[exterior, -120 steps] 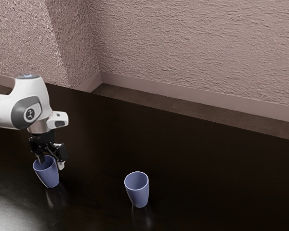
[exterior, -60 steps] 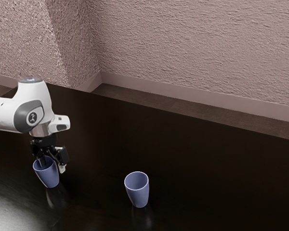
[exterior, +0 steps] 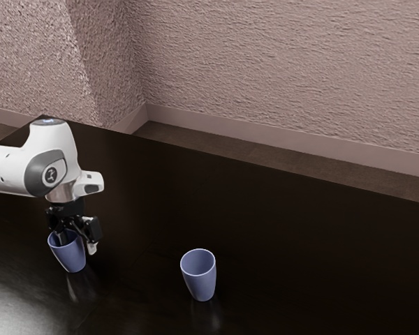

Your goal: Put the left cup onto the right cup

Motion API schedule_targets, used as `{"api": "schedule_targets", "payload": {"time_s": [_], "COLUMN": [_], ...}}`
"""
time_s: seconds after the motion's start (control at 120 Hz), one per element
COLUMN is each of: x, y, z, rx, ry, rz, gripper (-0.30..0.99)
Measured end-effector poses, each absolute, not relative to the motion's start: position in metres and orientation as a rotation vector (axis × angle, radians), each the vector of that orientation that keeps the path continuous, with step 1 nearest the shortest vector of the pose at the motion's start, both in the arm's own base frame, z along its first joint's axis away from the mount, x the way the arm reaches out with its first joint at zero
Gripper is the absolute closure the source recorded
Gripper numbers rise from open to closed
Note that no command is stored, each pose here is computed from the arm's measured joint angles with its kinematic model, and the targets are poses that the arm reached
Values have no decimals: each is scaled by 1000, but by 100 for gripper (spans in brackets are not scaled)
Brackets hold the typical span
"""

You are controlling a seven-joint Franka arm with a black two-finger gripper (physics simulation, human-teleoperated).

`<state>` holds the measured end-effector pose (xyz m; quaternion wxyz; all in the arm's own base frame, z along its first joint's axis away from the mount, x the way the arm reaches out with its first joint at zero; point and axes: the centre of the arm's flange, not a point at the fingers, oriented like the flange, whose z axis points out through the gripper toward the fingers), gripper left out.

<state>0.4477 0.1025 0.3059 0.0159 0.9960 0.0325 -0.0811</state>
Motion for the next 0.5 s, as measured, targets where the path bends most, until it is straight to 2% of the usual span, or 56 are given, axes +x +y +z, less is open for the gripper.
{"api": "schedule_targets", "payload": {"time_s": [0.133, 0.5], "x": [448, 449], "y": [101, 100], "z": [305, 304], "rx": [3092, 3090], "ry": [109, 116], "rz": [-251, -252], "gripper": [13, 58]}}
